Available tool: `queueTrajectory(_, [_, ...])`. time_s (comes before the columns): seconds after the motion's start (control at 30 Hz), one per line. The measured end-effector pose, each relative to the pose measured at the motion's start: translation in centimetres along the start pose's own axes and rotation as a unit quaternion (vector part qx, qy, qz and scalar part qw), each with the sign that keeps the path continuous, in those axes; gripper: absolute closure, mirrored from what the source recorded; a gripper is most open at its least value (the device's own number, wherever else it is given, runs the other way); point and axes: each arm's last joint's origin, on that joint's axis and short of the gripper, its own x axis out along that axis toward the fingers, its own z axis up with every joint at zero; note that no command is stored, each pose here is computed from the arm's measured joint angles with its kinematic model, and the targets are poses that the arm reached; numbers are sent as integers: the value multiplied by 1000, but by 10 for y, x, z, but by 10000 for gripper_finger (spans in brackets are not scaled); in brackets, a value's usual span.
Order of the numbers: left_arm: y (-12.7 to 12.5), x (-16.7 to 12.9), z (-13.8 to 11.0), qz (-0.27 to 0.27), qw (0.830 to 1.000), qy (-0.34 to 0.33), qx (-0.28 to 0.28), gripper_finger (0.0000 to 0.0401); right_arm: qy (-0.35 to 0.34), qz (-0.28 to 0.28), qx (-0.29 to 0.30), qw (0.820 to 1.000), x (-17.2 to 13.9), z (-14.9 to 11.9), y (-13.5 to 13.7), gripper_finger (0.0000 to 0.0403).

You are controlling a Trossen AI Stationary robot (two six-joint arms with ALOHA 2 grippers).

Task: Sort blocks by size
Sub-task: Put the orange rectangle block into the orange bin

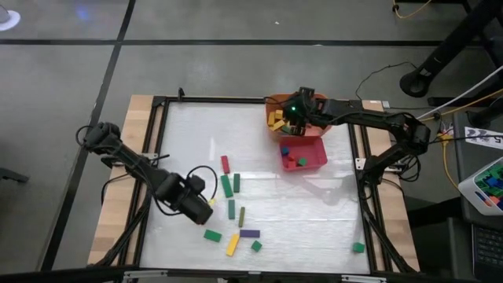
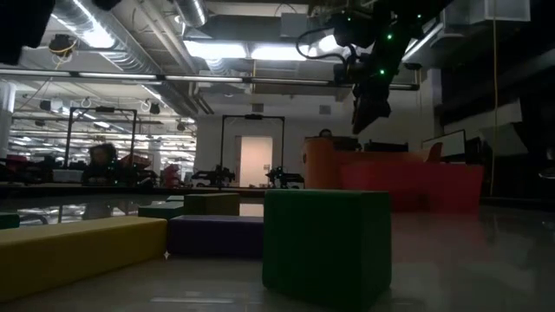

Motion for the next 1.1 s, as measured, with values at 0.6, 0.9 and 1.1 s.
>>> queueTrajectory(0.6, [3, 47, -23, -37, 998, 19, -54, 201, -13, 70, 36, 997, 0, -1, 5, 178])
queueTrajectory(0.9, [6, 65, -26, -57, 997, 23, -51, 201, -13, 86, 34, 996, -1, -2, 7, 178])
queueTrajectory(1.1, [14, 76, -27, -37, 998, 32, -51, 201, -24, 110, 34, 993, -1, -2, 8, 178])
